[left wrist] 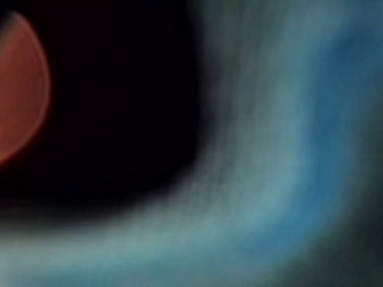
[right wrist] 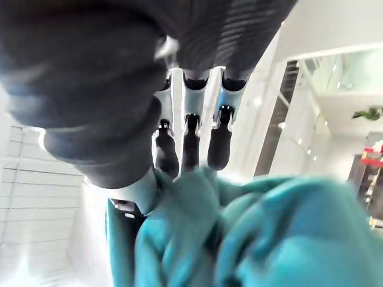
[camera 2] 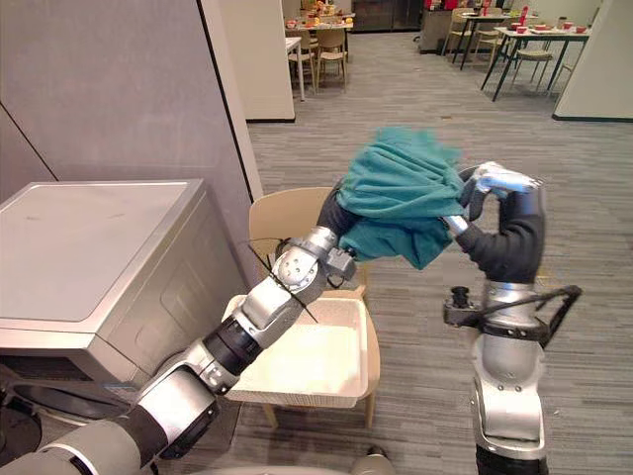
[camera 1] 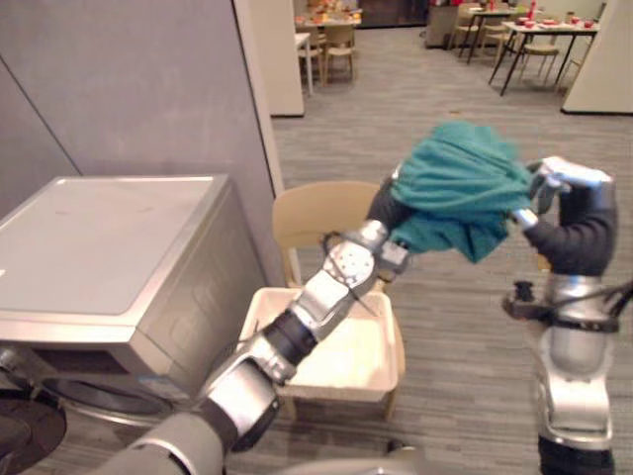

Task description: Pick up the laundry basket with both hands and put the clothes into the washing machine.

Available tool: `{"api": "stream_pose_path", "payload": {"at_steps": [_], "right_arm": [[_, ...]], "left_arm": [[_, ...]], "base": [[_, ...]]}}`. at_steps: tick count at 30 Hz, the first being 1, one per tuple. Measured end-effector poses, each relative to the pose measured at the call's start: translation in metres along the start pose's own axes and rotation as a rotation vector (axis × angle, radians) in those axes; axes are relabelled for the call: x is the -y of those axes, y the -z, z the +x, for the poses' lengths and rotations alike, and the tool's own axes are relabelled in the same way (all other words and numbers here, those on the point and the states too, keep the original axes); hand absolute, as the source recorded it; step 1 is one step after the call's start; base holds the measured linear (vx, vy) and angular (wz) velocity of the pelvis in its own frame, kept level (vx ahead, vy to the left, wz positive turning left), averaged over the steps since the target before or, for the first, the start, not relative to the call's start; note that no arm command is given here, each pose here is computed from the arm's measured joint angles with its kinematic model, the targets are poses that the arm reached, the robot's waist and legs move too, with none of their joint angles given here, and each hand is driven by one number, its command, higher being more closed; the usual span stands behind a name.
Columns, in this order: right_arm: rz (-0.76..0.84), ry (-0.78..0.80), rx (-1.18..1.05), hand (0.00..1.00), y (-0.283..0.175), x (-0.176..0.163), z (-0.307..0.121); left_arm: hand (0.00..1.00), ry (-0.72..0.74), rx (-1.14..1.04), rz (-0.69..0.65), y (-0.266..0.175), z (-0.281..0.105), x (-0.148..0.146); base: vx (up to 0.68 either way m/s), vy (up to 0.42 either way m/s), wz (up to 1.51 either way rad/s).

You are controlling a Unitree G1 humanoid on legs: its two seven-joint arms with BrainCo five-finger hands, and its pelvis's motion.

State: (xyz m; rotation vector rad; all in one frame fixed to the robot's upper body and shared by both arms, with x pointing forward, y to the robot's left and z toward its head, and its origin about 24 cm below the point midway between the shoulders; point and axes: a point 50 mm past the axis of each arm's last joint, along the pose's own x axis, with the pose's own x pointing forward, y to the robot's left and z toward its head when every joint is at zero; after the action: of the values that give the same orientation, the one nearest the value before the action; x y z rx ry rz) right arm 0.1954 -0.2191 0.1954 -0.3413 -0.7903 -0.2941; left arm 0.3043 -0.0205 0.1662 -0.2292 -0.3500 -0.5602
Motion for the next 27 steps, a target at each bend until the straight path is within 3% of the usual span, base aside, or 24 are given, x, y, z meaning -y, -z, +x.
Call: {"api": "stream_pose_path", "payload": {"at_steps": [3, 5, 8, 10, 17, 21, 27], "right_arm": [[-0.108, 0.163, -0.048, 0.0, 0.004, 0.034, -0.01], [-0.226, 0.312, -0.092, 0.0, 0.004, 0.068, -0.022], [-0.303, 0.375, -0.127, 0.0, 0.002, 0.086, -0.032], [-0.307, 0.391, -0.157, 0.0, 0.004, 0.087, -0.039], [-0.27, 0.425, -0.31, 0.0, 0.014, 0.084, -0.071], [-0.227, 0.447, -0.486, 0.0, 0.029, 0.082, -0.101], [-0.12, 0.477, -0.848, 0.0, 0.055, 0.069, -0.171]], "left_arm": [[1.0, -0.132, 0.049, -0.049, -0.009, -0.011, -0.029], [1.0, -0.318, 0.105, -0.019, -0.022, -0.029, -0.079], [1.0, -0.491, 0.163, 0.027, -0.037, -0.062, -0.122], [1.0, -0.551, 0.202, 0.044, -0.046, -0.081, -0.134], [1.0, -0.723, 0.252, 0.124, -0.055, -0.144, -0.149], [1.0, -0.869, 0.219, 0.149, -0.052, -0.189, -0.15], [1.0, -1.096, 0.055, 0.303, -0.042, -0.256, -0.141]], "base": [[0.01, -0.005, 0.08], [0.02, -0.014, 0.06], [0.03, 0.005, 0.01], [0.03, 0.013, 0.03], [0.0, -0.001, 0.05], [0.0, -0.008, 0.16], [0.0, -0.004, 0.21]]}}
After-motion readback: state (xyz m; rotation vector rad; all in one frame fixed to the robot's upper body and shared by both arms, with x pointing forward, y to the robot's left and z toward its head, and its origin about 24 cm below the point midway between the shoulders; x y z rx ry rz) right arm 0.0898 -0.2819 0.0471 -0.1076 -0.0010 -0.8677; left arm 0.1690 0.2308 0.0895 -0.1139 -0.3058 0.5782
